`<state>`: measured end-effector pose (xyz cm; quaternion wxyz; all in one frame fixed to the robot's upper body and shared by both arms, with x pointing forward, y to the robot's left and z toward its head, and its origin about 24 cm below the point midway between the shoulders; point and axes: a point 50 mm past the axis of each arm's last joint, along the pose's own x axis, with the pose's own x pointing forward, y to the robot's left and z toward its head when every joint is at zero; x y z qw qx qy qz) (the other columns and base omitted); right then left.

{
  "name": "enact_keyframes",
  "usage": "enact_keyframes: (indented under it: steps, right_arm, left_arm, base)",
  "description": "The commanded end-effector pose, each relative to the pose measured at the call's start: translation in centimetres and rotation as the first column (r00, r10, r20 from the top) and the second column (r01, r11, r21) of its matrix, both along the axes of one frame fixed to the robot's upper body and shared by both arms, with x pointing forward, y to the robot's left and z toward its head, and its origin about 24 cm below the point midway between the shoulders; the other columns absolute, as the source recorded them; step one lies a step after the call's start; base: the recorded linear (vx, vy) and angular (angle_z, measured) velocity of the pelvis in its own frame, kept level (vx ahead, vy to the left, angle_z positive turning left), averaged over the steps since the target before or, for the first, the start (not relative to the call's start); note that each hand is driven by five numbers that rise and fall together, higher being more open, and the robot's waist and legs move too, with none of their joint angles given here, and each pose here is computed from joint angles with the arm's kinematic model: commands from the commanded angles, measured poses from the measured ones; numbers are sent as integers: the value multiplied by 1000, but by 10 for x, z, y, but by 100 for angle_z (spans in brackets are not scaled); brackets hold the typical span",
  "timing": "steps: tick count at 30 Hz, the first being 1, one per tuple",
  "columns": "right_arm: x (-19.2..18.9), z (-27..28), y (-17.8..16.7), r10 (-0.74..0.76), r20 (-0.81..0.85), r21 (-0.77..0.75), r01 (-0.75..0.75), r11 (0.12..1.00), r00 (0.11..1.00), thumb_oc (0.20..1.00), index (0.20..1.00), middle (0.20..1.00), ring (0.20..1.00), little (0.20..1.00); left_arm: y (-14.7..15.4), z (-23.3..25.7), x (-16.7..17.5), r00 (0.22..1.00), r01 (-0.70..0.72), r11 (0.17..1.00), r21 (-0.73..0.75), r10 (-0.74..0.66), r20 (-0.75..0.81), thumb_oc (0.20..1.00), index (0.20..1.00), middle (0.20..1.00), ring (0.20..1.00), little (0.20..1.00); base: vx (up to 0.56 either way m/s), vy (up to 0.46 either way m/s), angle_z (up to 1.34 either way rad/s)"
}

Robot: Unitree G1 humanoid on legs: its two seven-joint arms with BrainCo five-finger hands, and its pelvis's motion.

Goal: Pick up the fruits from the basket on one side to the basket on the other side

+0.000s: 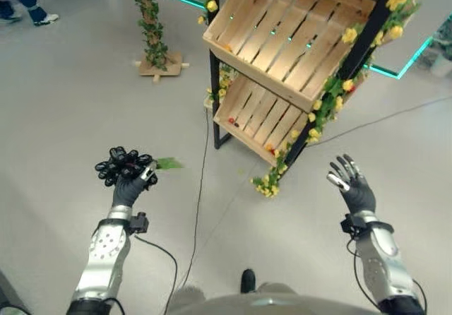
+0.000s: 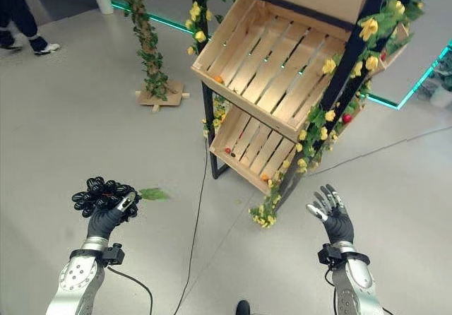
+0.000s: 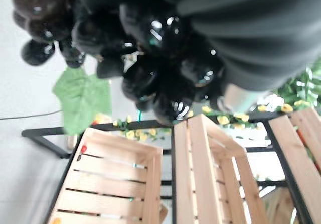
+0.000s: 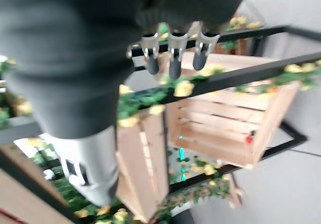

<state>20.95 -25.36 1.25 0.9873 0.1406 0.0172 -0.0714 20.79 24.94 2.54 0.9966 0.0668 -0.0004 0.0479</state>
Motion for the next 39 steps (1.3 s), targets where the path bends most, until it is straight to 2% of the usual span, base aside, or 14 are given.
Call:
enact_keyframes:
  steps: [1,8,14,17,27,39]
  right_arm:
    - [6,28,-9,-13,129,-36,18,999,992,1000,1000,1000,1000,1000]
    - [10,25,-12,-7,97,-97,16,995,995,1000,1000,1000,1000,1000]
    - [2,19,-10,-4,75,-89,11,996,997,1000,1000,1000,1000,1000]
    - [3,18,-6,1,74,-95,6,995,997,1000,1000,1000,1000,1000]
    - [24,18,25,111,83,-82,-105,991,990,1000,1000,1000,1000,1000]
    - [11,12,15,80,49,-64,-77,995,996,1000,1000,1000,1000,1000]
  left_arm:
    - [-1,40,12,980,40,998,46,-48,195,200,200,200,200,200]
    - [-1,36,8,985,48,995,91,-62,163,200,200,200,200,200]
    - [-2,38,10,982,74,992,103,-90,165,200,200,200,200,200]
    - [-1,42,13,979,90,982,164,-117,165,200,200,200,200,200]
    - [12,45,6,983,31,985,172,-61,172,200,200,200,200,200]
    - [8,41,4,985,21,991,132,-43,165,200,200,200,200,200]
  base:
    - [271,-96,-27]
    - [269,27,-39]
    - [188,186,-55]
    - [188,270,-7]
    - [77,119,-76]
    - [75,-13,10]
